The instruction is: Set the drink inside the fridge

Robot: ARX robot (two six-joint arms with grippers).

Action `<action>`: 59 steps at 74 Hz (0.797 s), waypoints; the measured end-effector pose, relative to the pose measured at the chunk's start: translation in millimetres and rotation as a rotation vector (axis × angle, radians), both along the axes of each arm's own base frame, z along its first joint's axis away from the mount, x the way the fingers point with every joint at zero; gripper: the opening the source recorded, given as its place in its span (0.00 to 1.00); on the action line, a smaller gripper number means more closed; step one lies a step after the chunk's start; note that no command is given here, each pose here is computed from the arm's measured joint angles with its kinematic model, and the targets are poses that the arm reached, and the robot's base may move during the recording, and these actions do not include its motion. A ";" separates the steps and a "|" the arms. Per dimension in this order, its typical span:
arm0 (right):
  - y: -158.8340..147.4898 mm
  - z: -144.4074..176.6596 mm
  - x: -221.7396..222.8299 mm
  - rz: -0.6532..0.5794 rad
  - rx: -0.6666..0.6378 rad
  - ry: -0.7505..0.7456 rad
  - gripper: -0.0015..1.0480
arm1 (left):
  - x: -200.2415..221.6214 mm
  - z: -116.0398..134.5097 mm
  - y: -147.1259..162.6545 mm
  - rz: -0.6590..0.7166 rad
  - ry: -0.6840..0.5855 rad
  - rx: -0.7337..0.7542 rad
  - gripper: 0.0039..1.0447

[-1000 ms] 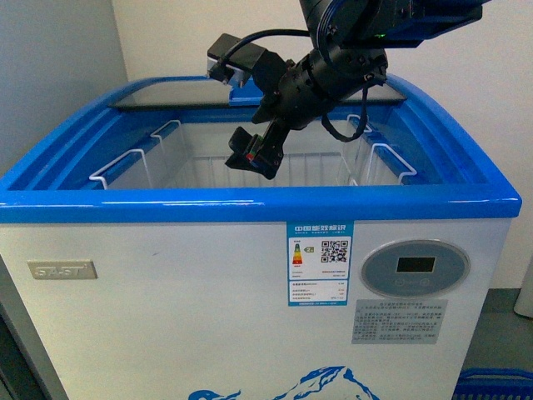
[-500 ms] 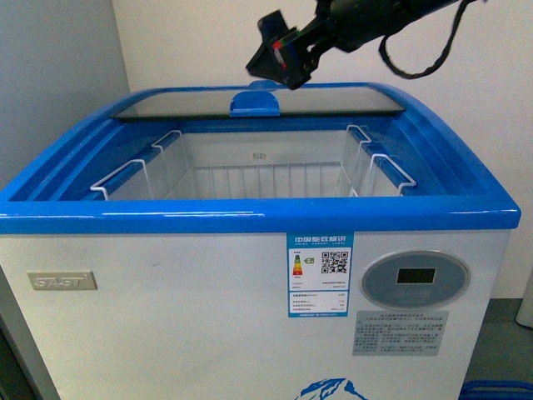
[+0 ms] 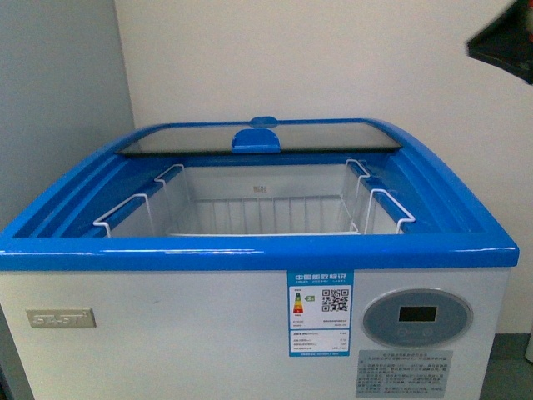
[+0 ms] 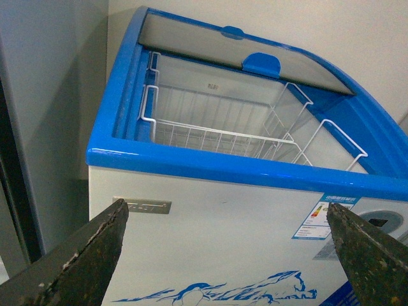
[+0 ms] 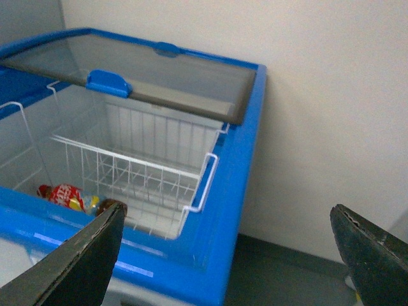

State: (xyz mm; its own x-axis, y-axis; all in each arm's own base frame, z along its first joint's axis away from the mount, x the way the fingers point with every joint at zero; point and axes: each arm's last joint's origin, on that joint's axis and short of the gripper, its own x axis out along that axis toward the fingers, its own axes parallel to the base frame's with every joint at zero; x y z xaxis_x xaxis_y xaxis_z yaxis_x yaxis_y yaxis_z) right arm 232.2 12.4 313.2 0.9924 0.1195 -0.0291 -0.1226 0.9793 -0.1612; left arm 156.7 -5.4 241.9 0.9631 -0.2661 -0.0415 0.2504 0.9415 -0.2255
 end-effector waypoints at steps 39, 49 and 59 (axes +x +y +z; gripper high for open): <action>-12.7 -97.4 -111.8 -0.126 0.148 0.000 0.23 | -9.1 -16.2 6.0 0.270 -0.062 0.160 0.63; -12.6 -108.4 -116.4 -0.124 0.151 -0.014 0.03 | -17.2 -33.2 5.4 0.262 -0.057 0.199 0.38; -12.6 -117.5 -119.0 -0.123 0.151 -0.014 0.03 | -23.7 -42.1 5.4 0.263 -0.067 0.205 0.14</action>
